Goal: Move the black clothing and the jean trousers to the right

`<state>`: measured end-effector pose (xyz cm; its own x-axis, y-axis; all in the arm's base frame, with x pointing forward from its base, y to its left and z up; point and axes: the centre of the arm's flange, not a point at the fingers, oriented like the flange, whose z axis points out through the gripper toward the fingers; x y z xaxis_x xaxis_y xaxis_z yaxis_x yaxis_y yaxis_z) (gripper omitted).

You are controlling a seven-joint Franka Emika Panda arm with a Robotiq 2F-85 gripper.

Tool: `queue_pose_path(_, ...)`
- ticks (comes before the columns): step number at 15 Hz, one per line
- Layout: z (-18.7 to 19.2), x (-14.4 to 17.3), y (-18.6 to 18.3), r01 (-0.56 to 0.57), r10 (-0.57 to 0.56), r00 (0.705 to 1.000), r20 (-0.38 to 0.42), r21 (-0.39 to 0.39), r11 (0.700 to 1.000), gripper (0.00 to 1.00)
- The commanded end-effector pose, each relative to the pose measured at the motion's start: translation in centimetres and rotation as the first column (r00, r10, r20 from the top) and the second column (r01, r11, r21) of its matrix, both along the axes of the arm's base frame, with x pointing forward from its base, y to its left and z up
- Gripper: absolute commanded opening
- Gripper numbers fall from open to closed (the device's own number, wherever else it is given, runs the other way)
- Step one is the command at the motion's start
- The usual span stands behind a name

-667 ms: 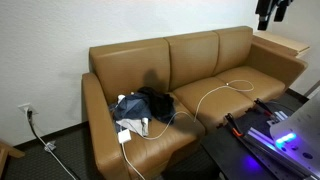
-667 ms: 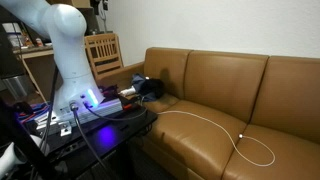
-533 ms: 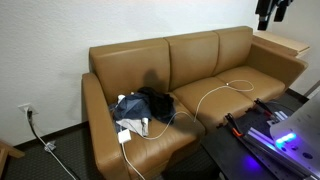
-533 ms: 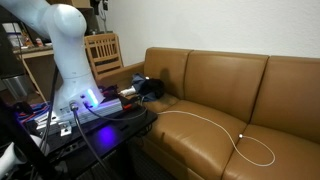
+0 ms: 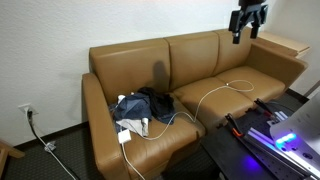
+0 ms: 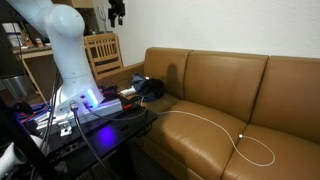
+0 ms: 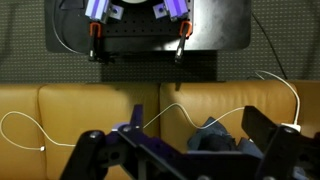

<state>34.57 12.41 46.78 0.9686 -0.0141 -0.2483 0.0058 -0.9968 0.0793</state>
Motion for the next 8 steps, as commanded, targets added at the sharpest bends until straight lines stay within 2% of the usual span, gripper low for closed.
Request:
queue_pose_path(1,-7.7,6.4,-0.4,0.078,-0.079,0.997,0.014,0.071,0.994,1.0)
queue_pose_path(3,-12.0,9.2,-0.2,0.117,-0.121,0.991,0.061,0.067,0.991,1.0)
queue_pose_path(5,-14.3,10.8,0.1,0.136,-0.14,0.989,0.05,0.063,0.989,1.0)
queue_pose_path(7,-14.0,10.4,0.1,0.148,-0.151,0.988,0.032,0.085,0.985,1.0)
queue_pose_path(8,-12.1,9.8,-0.4,0.143,-0.147,0.989,0.035,0.094,0.985,1.0)
